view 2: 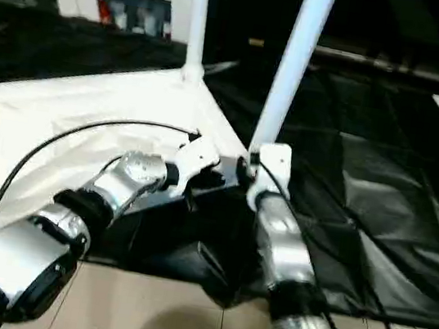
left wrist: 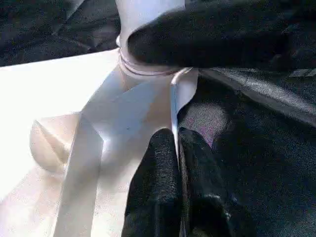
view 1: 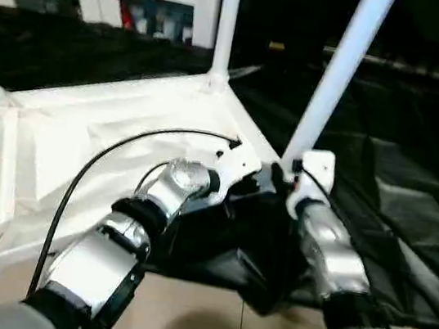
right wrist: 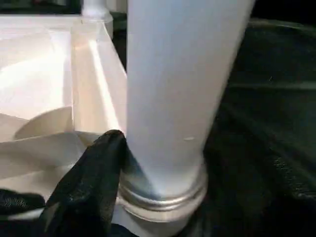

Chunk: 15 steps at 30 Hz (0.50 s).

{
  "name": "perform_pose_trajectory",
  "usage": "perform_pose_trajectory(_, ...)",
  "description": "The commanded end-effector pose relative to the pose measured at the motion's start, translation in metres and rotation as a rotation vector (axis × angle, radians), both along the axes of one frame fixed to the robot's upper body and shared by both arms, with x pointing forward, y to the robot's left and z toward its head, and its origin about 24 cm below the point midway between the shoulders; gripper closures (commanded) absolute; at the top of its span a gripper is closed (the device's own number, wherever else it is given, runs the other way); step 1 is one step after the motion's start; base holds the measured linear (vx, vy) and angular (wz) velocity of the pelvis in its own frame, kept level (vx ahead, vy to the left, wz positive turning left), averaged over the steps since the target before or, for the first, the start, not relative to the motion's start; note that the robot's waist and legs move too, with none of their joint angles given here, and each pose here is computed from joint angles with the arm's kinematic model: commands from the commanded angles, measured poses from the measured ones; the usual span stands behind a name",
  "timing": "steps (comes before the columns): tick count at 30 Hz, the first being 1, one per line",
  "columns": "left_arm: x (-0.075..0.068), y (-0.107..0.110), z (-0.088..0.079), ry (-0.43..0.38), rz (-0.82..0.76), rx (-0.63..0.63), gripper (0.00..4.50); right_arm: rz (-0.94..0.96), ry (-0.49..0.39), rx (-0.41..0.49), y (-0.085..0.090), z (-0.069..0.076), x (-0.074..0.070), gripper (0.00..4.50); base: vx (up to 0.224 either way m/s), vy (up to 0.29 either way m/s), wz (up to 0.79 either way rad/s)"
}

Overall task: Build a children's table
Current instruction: Rotate leg to tighten

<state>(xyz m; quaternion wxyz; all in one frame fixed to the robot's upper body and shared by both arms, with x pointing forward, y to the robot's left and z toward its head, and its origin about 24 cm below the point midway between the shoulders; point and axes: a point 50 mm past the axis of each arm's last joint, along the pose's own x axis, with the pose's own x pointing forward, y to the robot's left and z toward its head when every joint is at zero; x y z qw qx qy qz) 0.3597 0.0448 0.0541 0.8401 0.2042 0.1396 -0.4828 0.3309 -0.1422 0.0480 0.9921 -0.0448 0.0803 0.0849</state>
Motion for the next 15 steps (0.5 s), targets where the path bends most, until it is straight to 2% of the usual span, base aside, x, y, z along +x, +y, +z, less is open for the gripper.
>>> perform_pose_trajectory(1,0.005,-0.001,0.016,-0.076,-0.005,-0.074,4.5,-0.009,-0.014,-0.016,-0.014,0.006,-0.006,1.25,0.0,0.0,0.0)
perform_pose_trajectory(2,0.006,-0.001,0.017,-0.078,0.0,-0.086,4.03,0.005,-0.019,-0.015,-0.015,0.007,-0.009,1.23,0.0,0.0,0.0)
perform_pose_trajectory(5,0.009,0.0,0.025,-0.082,0.004,-0.138,3.87,0.075,-0.02,0.012,-0.017,0.011,-0.029,1.23,0.0,0.0,0.0)
perform_pose_trajectory(7,0.01,0.001,0.029,-0.09,0.006,-0.154,3.57,0.098,-0.016,0.02,-0.016,0.012,-0.035,1.23,0.0,0.0,0.0)
perform_pose_trajectory(8,0.011,0.003,0.033,-0.092,0.01,-0.171,3.57,0.113,-0.013,0.026,-0.014,0.013,-0.04,1.23,0.0,0.0,0.0)
perform_pose_trajectory(12,0.014,0.012,0.042,-0.074,0.013,-0.215,3.41,0.163,-0.003,0.07,-0.009,0.015,-0.047,1.23,0.0,0.0,0.0)
perform_pose_trajectory(15,0.008,0.026,0.041,-0.017,-0.061,-0.199,3.06,0.214,0.022,0.096,-0.002,0.012,-0.047,1.23,0.0,0.0,0.0)
